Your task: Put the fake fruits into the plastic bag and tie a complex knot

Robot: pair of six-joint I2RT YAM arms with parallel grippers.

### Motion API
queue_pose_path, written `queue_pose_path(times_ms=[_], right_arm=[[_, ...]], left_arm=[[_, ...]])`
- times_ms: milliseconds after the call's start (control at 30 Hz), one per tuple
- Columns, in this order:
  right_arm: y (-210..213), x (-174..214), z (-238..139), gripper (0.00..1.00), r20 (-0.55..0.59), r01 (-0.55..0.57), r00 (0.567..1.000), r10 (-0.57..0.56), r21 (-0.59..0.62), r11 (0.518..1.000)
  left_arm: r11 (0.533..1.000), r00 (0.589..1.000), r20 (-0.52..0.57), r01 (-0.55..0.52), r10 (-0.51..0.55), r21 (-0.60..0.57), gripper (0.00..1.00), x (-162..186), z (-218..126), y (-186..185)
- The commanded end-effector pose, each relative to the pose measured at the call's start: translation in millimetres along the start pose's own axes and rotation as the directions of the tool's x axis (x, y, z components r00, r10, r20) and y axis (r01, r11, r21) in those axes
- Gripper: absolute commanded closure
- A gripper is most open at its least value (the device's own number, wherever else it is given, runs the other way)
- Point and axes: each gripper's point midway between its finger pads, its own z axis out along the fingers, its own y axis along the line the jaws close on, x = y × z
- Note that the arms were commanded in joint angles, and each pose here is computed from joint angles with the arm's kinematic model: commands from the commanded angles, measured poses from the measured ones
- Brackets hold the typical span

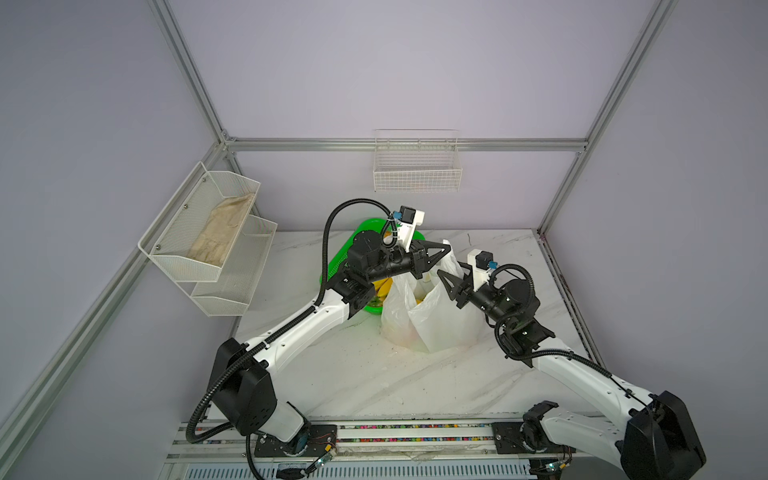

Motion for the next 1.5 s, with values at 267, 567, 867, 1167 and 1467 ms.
queue_pose_path(times_ms=[267, 567, 867, 1167, 1467], right_arm=[[-20, -33, 20, 0.37, 0.145, -0.064, 0.989, 0.029, 0.244, 0.968], [-52, 1, 31, 0.45, 0.154, -0.180, 0.981, 0.121, 0.464, 0.867], [-68, 69, 12, 0.65, -0.019, -0.112, 0.989, 0.149, 0.567, 0.816], [-45, 69, -2, 0.75, -0.095, -0.021, 0.993, 0.069, 0.436, 0.900], [4, 28, 0, 0.18, -0.095, 0.087, 0.992, -0.079, 0.083, 0.993]], left_arm=[[0.999, 0.999, 0.041, -0.019, 0.018, 0.027, 1.00, -7, -8, -13], [1.000, 0.999, 0.051, -0.020, 0.019, 0.016, 1.00, -10, -10, -13], [1.000, 0.998, 0.062, -0.023, 0.024, -0.009, 1.00, -13, -15, -7], [0.999, 0.998, 0.056, -0.025, 0.027, -0.040, 1.00, -14, -16, 5], [0.999, 0.999, 0.045, -0.026, 0.028, -0.042, 1.00, -14, -16, 8]])
